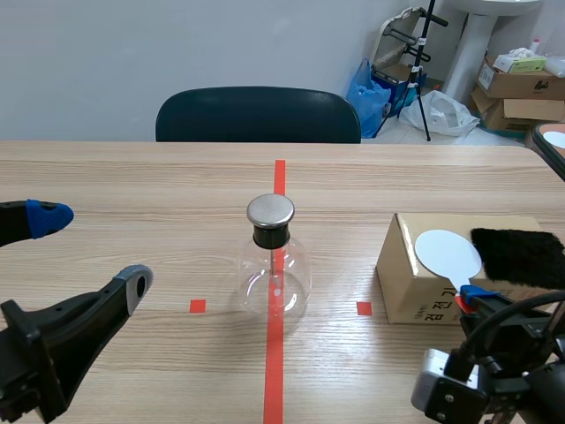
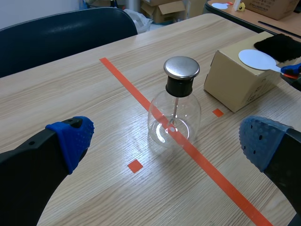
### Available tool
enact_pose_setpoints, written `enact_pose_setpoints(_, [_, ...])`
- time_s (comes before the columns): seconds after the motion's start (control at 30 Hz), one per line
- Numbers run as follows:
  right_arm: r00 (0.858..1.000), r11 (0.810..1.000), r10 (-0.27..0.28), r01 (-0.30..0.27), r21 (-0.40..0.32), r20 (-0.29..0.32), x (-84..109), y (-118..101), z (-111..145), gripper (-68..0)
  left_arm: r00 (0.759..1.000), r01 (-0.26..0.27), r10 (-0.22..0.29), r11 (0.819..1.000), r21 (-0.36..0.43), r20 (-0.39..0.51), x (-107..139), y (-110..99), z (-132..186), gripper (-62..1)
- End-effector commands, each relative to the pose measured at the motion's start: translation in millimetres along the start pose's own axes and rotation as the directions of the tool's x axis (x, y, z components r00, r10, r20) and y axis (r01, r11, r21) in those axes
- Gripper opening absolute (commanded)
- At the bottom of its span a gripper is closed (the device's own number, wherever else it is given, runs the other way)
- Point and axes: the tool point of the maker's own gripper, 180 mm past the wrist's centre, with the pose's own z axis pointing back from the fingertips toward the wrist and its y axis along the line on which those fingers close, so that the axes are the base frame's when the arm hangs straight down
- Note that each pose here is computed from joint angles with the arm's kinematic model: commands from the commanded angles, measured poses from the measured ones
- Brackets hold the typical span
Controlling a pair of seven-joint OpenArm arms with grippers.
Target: Do the electroscope experiment
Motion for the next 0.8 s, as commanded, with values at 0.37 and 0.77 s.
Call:
enact_pose_setpoints(0.37, [1.0, 0.999, 0.014, -0.015, -0.032, -0.003, -4.0, -10.3, -5.8, -66.4, 1.0, 0.002, -0.002, 1.0, -0.006, 0.027, 8.3, -1.7, -0.9, 1.4])
enact_pose_setpoints(0.77, [1.0, 0.999, 0.014, -0.014, -0.031, -0.003, -3.9, -10.2, -5.7, -66.4, 1.0, 0.002, -0.002, 1.0, -0.006, 0.028, 8.4, -1.7, -0.9, 1.4])
